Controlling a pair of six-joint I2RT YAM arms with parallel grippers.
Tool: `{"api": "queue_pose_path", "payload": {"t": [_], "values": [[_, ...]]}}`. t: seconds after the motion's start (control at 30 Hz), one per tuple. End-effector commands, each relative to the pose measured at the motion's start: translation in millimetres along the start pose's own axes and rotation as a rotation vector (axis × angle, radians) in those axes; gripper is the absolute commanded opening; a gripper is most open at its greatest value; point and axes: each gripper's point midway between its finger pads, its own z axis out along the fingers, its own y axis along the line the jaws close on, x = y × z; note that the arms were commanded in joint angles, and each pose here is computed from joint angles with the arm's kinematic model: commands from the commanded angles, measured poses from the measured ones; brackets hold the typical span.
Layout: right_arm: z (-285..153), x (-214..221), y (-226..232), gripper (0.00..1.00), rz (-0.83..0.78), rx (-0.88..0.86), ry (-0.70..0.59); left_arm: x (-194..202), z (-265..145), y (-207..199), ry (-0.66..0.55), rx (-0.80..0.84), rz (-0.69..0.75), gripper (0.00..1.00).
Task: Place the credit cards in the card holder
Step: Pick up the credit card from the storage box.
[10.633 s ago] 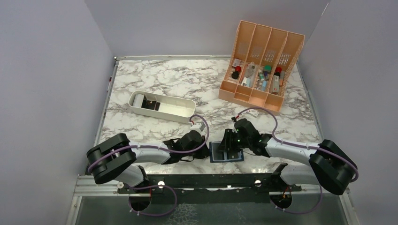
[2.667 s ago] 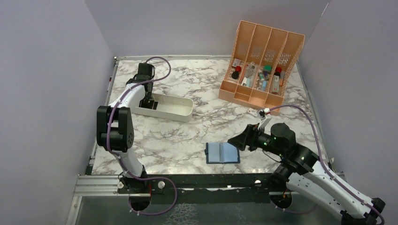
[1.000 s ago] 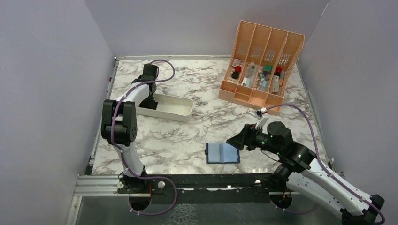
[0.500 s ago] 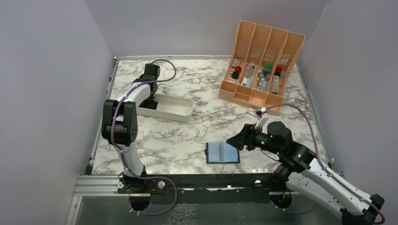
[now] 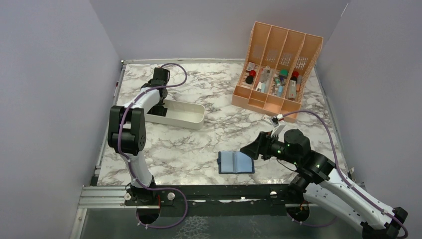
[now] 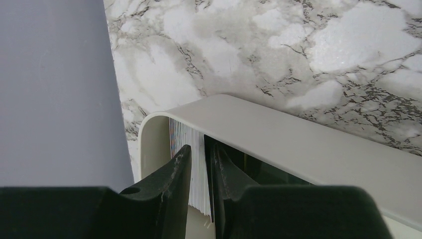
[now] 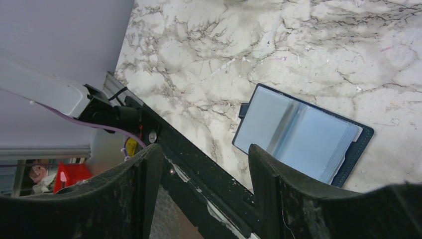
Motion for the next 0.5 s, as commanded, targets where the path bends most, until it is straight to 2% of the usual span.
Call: {"api": "queue_pose_path", "payload": {"t": [0.0, 0.17, 0.33, 0.47], "values": [[-1.3, -0.1, 5.9, 0.68, -0.021, -0.034, -0.001, -6.9, -0.4, 10.6, -0.008, -0.051, -0.005, 0.22], [-0.5, 0.1, 5.7, 0.68, -0.02, -0.035, -0.002, -6.5, 1.4, 6.1, -0.006, -0.03, -0.002, 0.14], [0.7, 1.3, 5.7, 0.68, -0.017, -0.039, 0.002, -6.4, 0.9, 5.4, -0.006, -0.025, -0.005, 0.0], [1.5, 1.7, 5.0, 0.68, -0.018, -0.036, 0.004, -12.1, -7.0, 7.7, -0.015, -0.007, -0.017, 0.0]]}}
